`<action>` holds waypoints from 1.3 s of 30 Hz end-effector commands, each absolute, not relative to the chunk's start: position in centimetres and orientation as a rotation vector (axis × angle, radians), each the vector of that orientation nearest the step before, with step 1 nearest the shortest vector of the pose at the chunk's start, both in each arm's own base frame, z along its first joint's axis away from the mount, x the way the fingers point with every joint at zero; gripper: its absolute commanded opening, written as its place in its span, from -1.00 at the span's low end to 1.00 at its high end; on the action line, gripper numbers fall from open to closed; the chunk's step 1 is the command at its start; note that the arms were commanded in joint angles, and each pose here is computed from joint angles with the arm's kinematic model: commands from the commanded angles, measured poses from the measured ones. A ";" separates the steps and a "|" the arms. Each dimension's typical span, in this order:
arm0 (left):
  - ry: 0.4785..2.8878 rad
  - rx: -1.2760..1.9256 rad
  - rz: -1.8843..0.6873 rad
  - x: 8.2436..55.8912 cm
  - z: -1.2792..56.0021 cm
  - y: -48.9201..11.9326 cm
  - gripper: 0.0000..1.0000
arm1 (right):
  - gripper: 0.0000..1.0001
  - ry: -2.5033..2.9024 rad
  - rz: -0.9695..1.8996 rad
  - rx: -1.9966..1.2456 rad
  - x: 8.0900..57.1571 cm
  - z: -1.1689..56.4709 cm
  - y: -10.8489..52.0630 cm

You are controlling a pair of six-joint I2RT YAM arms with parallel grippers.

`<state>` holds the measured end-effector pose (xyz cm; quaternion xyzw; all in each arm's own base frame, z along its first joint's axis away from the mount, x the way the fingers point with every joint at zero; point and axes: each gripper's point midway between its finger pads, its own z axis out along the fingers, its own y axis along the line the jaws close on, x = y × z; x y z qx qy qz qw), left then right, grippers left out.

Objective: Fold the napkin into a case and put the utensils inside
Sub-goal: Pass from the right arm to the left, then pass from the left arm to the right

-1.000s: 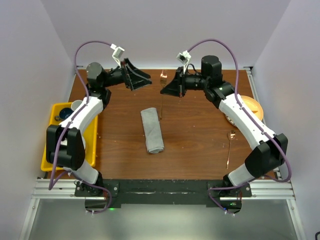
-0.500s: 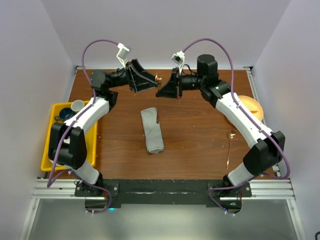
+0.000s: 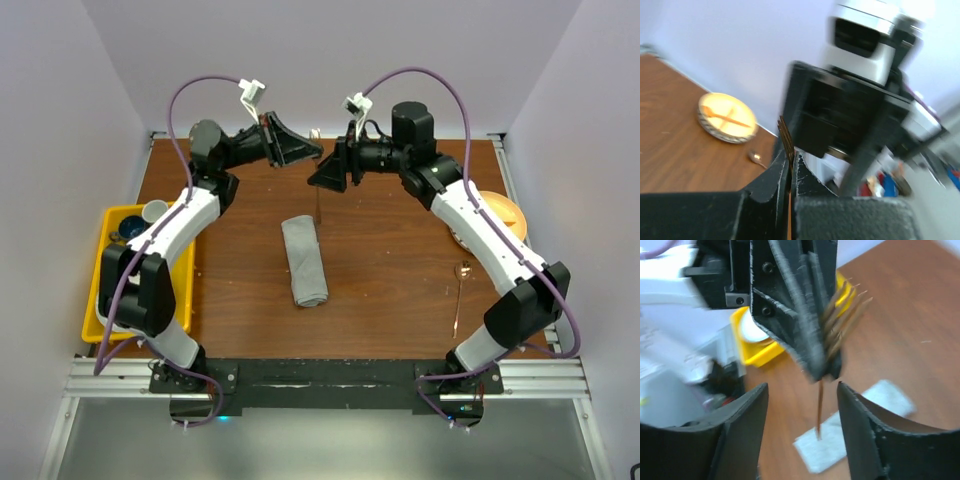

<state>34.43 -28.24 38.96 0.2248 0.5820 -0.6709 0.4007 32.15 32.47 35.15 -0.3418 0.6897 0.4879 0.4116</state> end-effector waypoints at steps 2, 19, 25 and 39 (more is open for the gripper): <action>1.590 0.162 -1.270 41.8 41.6 -25.2 -1.00 | 0.43 1.659 0.801 -0.721 36.7 38.7 29.4; 1.697 -0.497 -0.902 45.5 42.4 -21.3 -1.00 | 0.54 1.595 0.357 -0.577 41.9 38.5 32.6; 1.684 -0.543 -0.934 45.1 43.0 -21.2 -1.00 | 0.38 1.612 0.249 -0.600 43.3 36.2 33.5; 1.436 -0.105 -0.939 43.3 47.6 -19.0 0.99 | -1.00 1.679 0.740 -0.683 40.7 36.0 36.5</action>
